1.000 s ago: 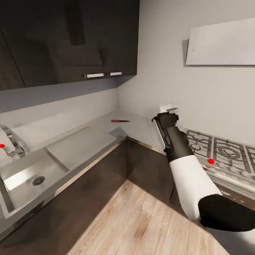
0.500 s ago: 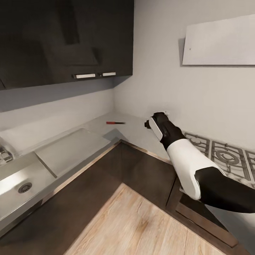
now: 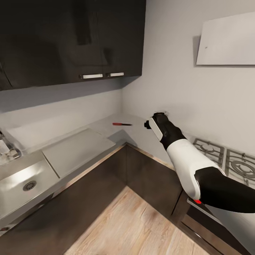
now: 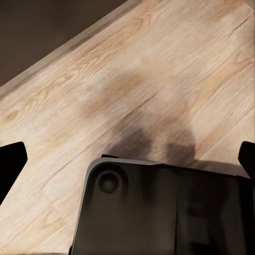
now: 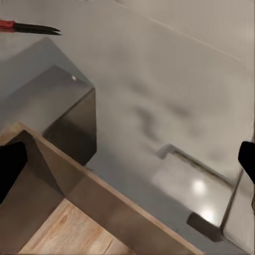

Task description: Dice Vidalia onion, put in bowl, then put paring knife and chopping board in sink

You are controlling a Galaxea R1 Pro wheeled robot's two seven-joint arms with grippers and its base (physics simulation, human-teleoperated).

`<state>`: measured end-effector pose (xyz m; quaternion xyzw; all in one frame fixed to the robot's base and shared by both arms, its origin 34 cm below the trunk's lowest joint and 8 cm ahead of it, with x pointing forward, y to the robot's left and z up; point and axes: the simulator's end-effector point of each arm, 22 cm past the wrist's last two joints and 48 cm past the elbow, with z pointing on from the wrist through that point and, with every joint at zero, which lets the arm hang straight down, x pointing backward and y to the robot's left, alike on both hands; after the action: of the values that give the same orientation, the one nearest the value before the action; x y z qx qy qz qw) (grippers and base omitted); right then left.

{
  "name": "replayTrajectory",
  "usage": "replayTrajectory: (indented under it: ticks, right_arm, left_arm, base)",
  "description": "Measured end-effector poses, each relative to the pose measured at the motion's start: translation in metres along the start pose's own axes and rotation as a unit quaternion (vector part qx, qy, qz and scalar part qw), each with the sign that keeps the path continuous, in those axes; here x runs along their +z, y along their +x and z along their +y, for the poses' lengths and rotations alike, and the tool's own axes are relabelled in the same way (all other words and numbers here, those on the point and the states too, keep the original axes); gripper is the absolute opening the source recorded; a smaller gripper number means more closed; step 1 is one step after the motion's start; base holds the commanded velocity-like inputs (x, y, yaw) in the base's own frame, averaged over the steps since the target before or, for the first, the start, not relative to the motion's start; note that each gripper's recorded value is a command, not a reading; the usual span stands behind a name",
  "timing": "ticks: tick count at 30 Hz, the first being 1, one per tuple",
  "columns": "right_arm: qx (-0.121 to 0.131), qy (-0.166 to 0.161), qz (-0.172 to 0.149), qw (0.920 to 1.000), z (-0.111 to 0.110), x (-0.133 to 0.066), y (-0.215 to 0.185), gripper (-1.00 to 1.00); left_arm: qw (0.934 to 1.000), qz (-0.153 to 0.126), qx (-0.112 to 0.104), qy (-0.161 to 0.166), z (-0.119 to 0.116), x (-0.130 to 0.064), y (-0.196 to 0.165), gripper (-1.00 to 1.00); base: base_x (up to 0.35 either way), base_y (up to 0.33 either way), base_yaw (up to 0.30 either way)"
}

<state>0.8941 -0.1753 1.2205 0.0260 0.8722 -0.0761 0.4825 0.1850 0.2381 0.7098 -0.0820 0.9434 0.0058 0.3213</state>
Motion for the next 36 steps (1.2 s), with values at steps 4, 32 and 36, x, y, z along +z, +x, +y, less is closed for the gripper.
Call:
replayTrajectory:
  ticks: [4, 32, 36]
  right_arm:
    - [0.0, 0.0, 0.0, 1.0, 0.0, 0.0002, 0.0004, 1.0]
    - [0.0, -0.001, -0.002, 1.0, 0.0002, -0.0001, -0.001, 1.0]
    - [0.0, 0.0, -0.002, 1.0, 0.0, -0.0001, -0.001, 1.0]
  left_arm:
    - [1.0, 0.0, 0.0, 0.0, -0.0001, 0.0, 0.0, 1.0]
    - [1.0, 0.002, 0.001, 0.001, -0.0001, -0.0005, 0.0018, 1.0]
    - [1.0, 0.004, 0.001, 0.001, -0.0002, -0.0008, 0.0034, 1.0]
  base:
    - [0.003, -0.002, 0.282]
    - [0.058, -0.059, 0.031]
    - [0.009, -0.009, 0.0]
